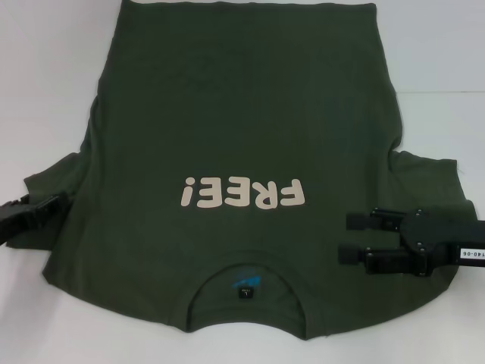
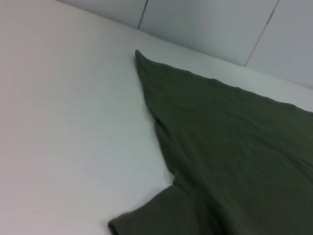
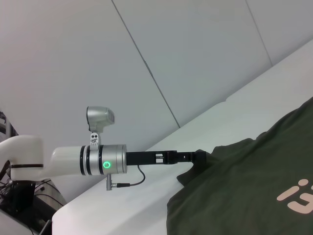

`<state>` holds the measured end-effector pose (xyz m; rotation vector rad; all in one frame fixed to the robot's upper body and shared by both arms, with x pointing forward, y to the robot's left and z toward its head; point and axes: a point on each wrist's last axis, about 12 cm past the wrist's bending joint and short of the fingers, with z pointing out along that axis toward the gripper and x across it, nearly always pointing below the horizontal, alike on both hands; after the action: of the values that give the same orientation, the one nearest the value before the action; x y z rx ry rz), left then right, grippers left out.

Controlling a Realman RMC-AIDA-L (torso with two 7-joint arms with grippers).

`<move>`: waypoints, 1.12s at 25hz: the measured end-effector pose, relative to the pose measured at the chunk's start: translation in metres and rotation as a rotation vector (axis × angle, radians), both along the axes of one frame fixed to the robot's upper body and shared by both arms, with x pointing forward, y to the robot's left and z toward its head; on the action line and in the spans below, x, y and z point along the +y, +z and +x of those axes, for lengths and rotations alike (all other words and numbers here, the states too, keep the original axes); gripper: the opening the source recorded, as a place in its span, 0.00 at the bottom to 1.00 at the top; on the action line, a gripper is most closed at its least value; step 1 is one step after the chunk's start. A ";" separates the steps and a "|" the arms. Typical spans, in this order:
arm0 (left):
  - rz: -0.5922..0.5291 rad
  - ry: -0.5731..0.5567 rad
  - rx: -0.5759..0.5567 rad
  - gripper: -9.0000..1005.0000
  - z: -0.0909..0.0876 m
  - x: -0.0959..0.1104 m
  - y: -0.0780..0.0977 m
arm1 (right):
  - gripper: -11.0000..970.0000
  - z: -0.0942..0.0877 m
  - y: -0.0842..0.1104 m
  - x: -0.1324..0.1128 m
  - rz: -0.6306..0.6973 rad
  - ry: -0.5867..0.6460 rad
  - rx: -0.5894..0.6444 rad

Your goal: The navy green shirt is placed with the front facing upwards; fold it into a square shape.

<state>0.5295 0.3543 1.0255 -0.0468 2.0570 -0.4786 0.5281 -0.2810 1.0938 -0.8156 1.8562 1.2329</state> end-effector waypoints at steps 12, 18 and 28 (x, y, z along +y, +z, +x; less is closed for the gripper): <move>-0.008 0.028 0.006 0.46 0.006 0.001 0.002 | 0.93 -0.001 -0.001 -0.001 0.002 -0.003 0.003; 0.001 0.035 0.009 0.11 0.006 0.002 0.002 | 0.93 -0.002 -0.002 -0.002 0.002 -0.005 0.002; 0.042 0.053 -0.011 0.01 0.015 0.009 0.011 | 0.93 -0.003 -0.003 0.000 0.011 -0.009 0.001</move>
<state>0.5446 0.3632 1.0362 -0.0736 2.0495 -0.4013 0.5248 -0.2809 1.0908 -0.7997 1.8509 1.2365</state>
